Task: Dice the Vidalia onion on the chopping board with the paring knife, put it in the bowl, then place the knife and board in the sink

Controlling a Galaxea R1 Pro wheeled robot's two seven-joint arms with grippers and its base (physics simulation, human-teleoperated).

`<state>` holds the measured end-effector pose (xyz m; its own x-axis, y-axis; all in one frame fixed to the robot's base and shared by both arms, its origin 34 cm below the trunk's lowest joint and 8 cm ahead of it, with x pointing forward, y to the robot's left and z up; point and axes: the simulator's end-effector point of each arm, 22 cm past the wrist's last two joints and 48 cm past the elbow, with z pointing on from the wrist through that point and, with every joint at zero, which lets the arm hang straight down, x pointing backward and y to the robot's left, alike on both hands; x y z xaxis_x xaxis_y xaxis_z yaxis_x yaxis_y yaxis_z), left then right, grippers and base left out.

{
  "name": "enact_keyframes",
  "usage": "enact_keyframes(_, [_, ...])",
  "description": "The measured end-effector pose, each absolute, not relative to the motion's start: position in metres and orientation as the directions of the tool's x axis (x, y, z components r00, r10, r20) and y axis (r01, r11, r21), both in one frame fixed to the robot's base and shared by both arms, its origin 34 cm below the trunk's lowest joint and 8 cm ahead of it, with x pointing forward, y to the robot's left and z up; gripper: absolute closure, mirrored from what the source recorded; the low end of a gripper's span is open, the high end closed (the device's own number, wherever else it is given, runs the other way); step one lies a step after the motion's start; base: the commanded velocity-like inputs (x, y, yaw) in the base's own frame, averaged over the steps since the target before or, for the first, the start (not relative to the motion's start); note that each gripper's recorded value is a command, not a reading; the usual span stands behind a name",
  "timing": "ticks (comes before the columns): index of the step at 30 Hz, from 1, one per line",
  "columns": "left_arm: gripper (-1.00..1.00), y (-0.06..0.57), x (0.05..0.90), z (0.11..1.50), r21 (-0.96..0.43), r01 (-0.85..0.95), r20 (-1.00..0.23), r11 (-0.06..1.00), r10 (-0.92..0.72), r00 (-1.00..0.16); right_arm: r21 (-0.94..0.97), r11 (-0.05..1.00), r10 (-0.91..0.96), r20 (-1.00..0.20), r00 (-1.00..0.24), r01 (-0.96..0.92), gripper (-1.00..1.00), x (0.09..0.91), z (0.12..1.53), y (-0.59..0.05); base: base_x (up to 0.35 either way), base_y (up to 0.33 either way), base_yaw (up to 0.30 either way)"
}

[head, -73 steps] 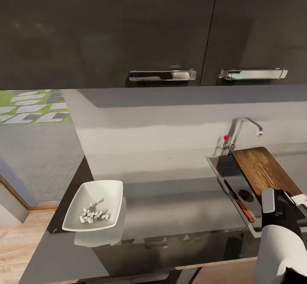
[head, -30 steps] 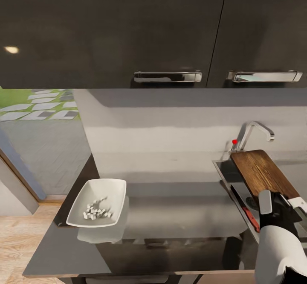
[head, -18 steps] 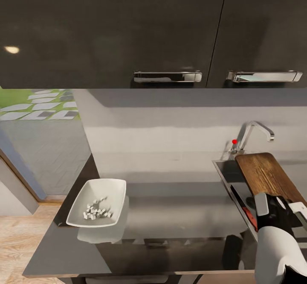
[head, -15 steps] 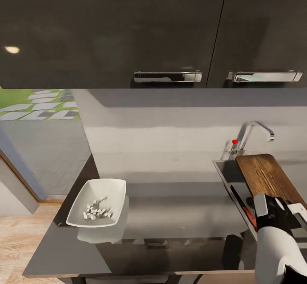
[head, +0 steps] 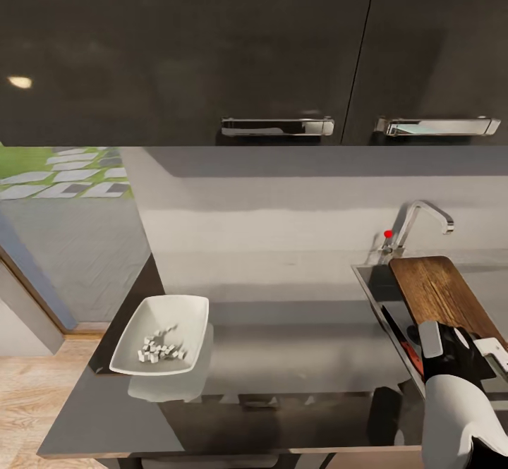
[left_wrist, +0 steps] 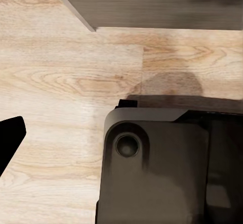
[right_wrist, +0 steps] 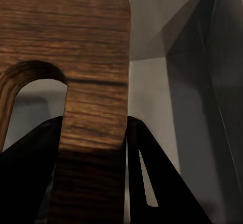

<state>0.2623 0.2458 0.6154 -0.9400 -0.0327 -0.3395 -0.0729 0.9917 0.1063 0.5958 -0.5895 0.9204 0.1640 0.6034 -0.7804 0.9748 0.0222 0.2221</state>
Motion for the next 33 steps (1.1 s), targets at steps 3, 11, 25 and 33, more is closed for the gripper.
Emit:
enact_keyframes(3, [-1.0,0.246,0.262,0.615,0.106,-0.073,-0.338,0.992,-0.033,-0.94,0.226,0.019,0.608,-0.776,0.168,0.974,1.0,0.596,0.919,-0.589,0.0,0.0,0.0])
enact_keyframes(11, [-1.0,0.246,0.259,0.614,0.107,-0.072,-0.33,0.992,-0.033,-0.943,0.221,0.019,0.609,-0.776,0.164,0.975,1.0,0.596,0.915,-0.589,0.0,0.0,0.0])
enact_keyframes(25, [-1.0,0.246,0.252,0.612,0.108,-0.07,-0.314,0.992,-0.033,-0.949,0.205,0.023,0.611,-0.777,0.149,0.979,1.0,0.596,0.907,-0.587,0.0,0.0,0.0])
enact_keyframes(33, [-1.0,0.246,0.25,0.611,0.109,-0.069,-0.308,0.992,-0.033,-0.951,0.198,0.023,0.611,-0.778,0.143,0.98,1.0,0.595,0.904,-0.587,0.0,-0.082,0.0])
